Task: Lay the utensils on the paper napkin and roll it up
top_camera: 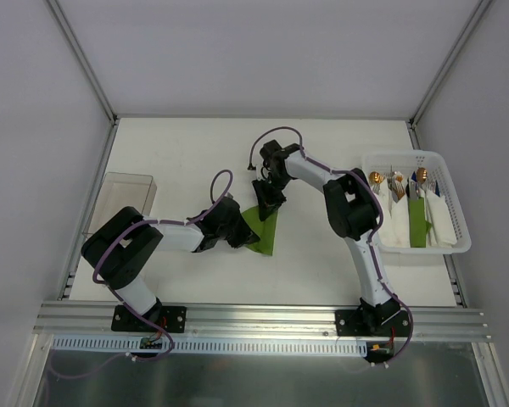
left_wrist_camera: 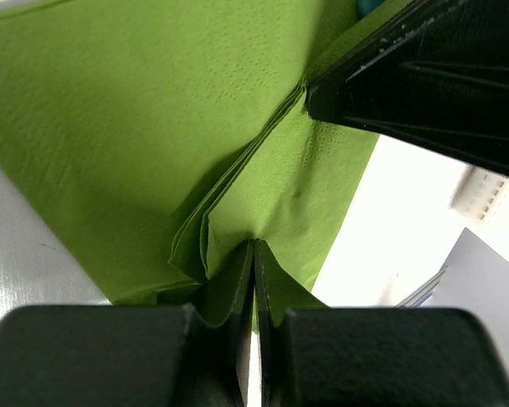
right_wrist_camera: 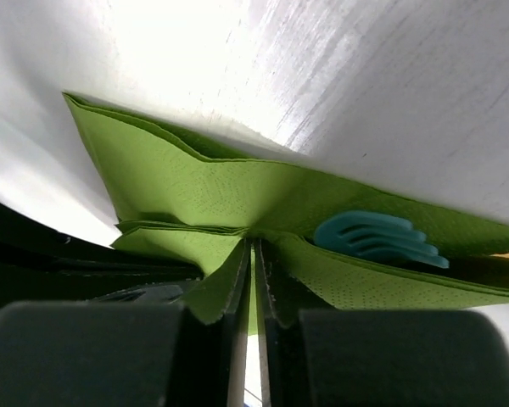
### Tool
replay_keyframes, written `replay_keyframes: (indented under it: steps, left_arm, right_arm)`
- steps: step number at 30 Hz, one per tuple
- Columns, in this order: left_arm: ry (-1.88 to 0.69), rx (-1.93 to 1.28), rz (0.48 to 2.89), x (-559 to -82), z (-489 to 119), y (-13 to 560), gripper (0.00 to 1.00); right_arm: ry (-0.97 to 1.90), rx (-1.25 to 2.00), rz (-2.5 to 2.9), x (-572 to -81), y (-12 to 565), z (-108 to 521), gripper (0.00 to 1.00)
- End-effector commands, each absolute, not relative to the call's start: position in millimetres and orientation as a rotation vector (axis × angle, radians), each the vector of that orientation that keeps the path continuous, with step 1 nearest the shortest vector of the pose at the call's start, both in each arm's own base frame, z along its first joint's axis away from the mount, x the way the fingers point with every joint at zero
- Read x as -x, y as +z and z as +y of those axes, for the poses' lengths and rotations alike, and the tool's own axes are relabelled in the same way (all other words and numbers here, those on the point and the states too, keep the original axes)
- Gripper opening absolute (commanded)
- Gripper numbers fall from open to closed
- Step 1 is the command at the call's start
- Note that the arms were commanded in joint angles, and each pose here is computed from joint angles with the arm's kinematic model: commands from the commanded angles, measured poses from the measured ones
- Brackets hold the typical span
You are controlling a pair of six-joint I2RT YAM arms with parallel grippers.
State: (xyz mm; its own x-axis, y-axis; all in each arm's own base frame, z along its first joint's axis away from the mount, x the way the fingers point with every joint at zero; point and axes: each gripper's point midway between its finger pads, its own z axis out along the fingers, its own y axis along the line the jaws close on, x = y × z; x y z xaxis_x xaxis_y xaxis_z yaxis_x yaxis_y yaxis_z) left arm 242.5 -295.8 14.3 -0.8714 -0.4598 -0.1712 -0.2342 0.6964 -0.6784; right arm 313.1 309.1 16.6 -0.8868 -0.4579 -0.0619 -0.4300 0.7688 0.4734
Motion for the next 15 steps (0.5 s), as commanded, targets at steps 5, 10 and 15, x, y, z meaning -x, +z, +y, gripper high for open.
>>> replay_keyframes:
  steps: [5, 10, 15]
  left_arm:
    - [-0.810, 0.528, 2.726, -218.3, -273.3, -14.2, 0.00]
    - [-0.815, 0.517, 2.728, -219.5, -274.8, -13.8, 0.00]
    - [-0.817, 0.512, 2.726, -220.2, -275.4, -13.6, 0.00]
  right_arm:
    - [-0.630, -1.059, -3.011, -334.5, 52.4, 292.9, 0.18]
    - [-0.730, -1.152, -2.964, -316.1, 75.7, 299.4, 0.17]
    - [-0.781, -1.088, -2.869, -287.0, 66.0, 308.1, 0.16]
